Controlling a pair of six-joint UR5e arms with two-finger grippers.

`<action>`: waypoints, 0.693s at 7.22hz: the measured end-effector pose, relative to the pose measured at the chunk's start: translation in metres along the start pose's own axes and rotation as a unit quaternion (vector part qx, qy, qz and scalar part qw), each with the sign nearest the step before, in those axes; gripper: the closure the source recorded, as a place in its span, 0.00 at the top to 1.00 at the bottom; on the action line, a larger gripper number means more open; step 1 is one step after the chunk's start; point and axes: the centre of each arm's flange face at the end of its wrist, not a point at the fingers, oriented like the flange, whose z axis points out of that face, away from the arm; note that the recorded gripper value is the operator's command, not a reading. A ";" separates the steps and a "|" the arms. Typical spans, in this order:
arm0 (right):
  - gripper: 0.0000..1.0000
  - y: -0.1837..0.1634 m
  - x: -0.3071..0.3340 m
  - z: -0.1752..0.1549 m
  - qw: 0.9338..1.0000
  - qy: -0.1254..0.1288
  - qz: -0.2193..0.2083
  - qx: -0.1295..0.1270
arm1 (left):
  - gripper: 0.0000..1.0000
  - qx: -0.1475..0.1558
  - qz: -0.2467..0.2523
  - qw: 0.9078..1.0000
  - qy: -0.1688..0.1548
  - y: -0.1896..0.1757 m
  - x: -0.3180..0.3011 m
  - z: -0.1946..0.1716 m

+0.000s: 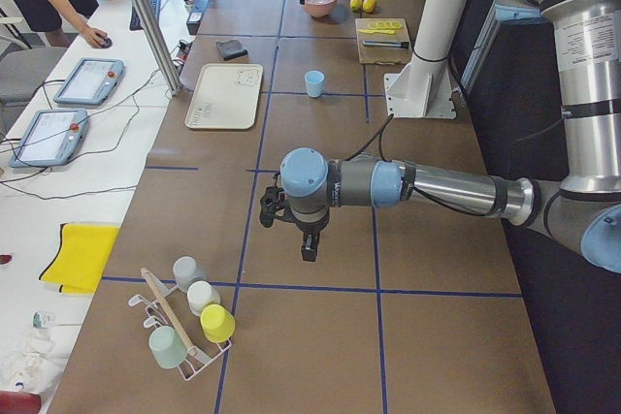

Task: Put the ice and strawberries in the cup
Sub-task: 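Move the right gripper back over the ice bowl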

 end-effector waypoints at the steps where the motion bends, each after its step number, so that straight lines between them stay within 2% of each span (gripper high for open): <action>1: 0.97 -0.013 0.045 -0.002 0.999 0.013 -0.043 -0.005 | 1.00 0.000 0.000 1.000 0.000 0.000 0.000 0.000; 2: 0.97 -0.025 0.091 -0.001 0.995 0.029 -0.096 -0.009 | 1.00 0.001 0.001 1.000 0.000 0.000 0.001 -0.001; 3: 0.97 -0.035 0.133 0.003 0.988 0.045 -0.150 -0.016 | 1.00 0.002 0.002 1.000 0.000 0.000 0.002 -0.002; 5: 0.98 -0.053 0.185 0.017 0.974 0.066 -0.213 -0.034 | 1.00 0.004 0.002 1.000 -0.001 0.000 0.006 -0.005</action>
